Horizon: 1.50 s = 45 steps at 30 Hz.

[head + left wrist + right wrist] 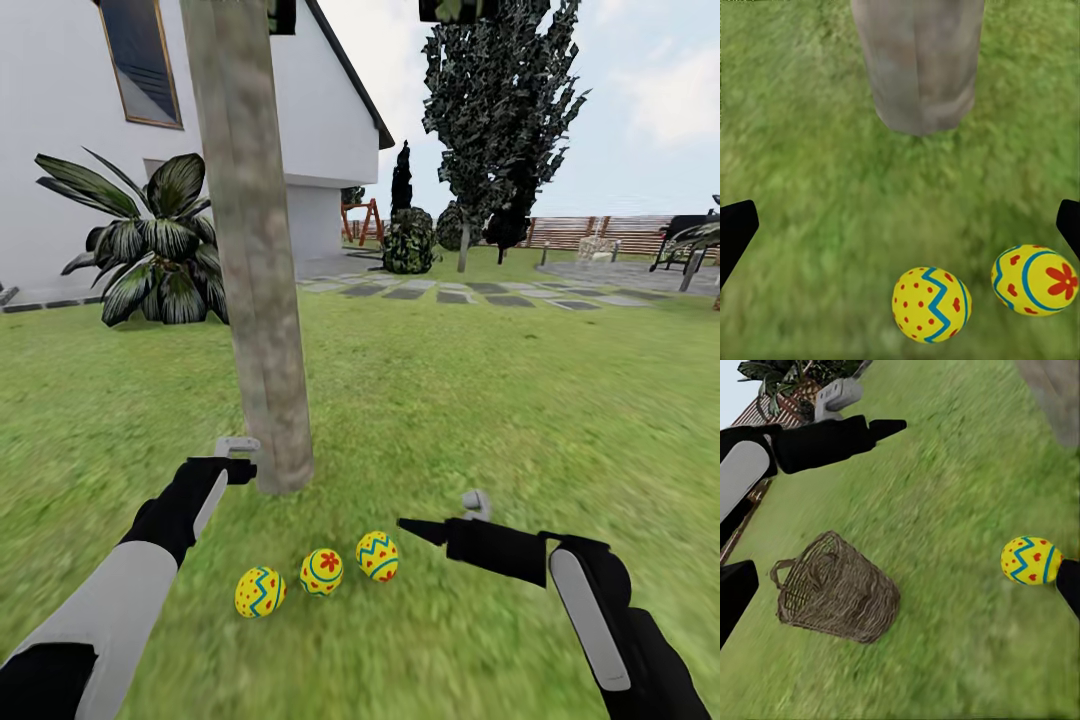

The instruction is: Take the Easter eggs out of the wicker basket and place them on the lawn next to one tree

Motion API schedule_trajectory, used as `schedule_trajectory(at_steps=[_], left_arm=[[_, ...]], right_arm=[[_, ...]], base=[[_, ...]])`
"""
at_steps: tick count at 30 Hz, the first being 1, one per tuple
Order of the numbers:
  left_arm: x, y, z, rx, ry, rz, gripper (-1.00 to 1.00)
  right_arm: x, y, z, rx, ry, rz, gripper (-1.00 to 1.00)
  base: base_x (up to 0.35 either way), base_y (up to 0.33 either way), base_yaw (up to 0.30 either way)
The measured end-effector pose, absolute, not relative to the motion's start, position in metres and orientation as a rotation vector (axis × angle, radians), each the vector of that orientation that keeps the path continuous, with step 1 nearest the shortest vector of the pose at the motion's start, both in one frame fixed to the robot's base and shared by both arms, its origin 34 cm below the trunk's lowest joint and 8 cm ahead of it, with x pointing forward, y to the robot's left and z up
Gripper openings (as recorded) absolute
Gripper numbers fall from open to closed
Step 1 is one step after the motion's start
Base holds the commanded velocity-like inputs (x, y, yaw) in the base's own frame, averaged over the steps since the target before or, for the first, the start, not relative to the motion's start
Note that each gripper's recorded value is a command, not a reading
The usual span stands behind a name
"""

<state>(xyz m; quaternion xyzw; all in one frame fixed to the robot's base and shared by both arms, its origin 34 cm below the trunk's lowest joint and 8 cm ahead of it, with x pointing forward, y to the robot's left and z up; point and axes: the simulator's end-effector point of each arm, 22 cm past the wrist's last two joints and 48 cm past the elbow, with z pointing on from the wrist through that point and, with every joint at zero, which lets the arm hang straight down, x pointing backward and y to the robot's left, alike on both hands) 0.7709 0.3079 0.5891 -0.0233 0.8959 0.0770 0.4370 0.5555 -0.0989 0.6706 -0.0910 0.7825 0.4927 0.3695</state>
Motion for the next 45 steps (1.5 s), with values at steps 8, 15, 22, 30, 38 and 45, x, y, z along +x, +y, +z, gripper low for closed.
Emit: schedule_trajectory(at_steps=[8,15,22,30,38,45], left_arm=[[0.767,0.308,0.592,-0.054,2.252,0.19,1.0],[0.751,0.309,0.576,-0.05,2.3,0.198,1.0],[0.726,0.312,0.548,-0.047,2.364,0.209,1.0],[0.695,0.314,0.52,-0.042,2.406,0.216,1.0],[0.668,0.315,0.507,-0.04,2.434,0.217,1.0],[0.651,0.315,0.501,-0.036,2.446,0.218,1.0]], right_arm=[[0.588,-0.152,0.673,-0.057,2.055,1.081,1.0],[0.599,-0.173,0.67,0.012,2.113,0.965,1.0],[0.605,-0.189,0.667,0.065,2.166,0.867,1.0],[0.595,-0.203,0.651,0.128,2.246,0.782,1.0],[0.583,-0.209,0.649,0.159,2.255,0.753,1.0],[0.572,-0.215,0.638,0.2,2.268,0.736,1.0]], base=[[0.0,0.0,0.0],[0.0,0.0,0.0],[0.0,0.0,0.0],[0.0,0.0,0.0],[0.0,0.0,0.0],[0.0,0.0,0.0]])
